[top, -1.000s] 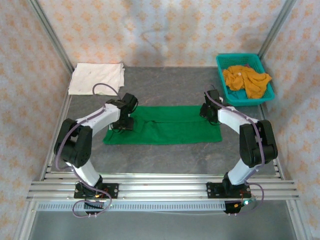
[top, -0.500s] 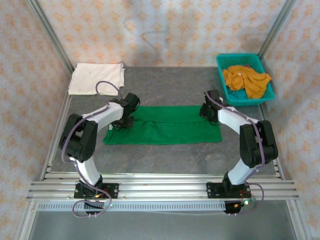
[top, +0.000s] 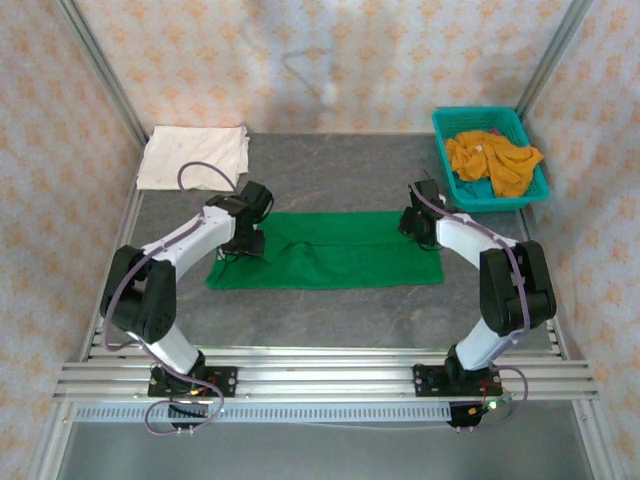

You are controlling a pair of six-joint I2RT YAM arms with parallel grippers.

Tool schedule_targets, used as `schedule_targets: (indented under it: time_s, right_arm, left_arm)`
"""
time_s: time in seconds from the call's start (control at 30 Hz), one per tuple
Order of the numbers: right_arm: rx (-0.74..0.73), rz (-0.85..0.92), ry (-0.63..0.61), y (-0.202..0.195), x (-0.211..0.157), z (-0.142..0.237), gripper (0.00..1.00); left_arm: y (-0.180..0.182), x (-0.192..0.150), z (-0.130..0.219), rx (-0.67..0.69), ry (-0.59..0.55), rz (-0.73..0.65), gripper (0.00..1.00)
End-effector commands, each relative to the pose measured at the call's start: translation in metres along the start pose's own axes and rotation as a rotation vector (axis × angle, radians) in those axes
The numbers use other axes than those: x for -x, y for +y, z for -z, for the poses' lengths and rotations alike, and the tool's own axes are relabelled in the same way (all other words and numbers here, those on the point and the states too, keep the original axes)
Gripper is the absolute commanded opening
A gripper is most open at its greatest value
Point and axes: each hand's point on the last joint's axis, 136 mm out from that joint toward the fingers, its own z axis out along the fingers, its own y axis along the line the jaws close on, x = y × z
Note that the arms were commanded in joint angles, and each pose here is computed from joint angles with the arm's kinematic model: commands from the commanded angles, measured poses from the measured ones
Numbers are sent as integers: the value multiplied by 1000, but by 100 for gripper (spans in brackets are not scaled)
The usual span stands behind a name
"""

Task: Fold and stack the t-shirts

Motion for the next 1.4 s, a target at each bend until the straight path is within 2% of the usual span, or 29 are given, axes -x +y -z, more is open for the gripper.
schedule_targets:
  time_s: [0.0, 0.13, 0.23, 0.4, 0.57, 0.83, 0.97, 1.1, 1.23, 1.37]
  right_arm:
    - [-10, 16, -33, 2, 10, 15, 36]
    - [-17, 22, -45, 1, 14, 19, 36]
    - [-22, 23, -48, 2, 16, 17, 37]
    - [-42, 49, -7, 7, 13, 6, 37]
    - [-99, 102, 44, 7, 6, -7, 36]
    - [-203, 125, 89, -4, 3, -32, 35]
    - [-230, 138, 125, -9, -4, -42, 35]
    - [-238, 144, 147, -14, -13, -45, 35]
    - [-255, 151, 180, -23, -25, -46, 35]
    - [-234, 145, 231, -26, -43, -40, 34]
  left_arm:
    - [3, 7, 43, -47, -71, 39, 27]
    - [3, 30, 80, -105, -227, 81, 38]
    - [4, 48, 72, -112, -271, 108, 39]
    - [-6, 74, 21, -138, -217, 161, 31]
    - [-17, 90, -16, -124, -164, 152, 26]
    - [-16, 82, -58, -99, -86, 173, 24]
    - [-18, 71, -69, -137, -53, 207, 24]
    - [-19, 62, -64, -152, -41, 214, 24]
    - [-5, 62, -47, -107, -86, 206, 26]
    - [3, 59, -61, -94, -49, 227, 26]
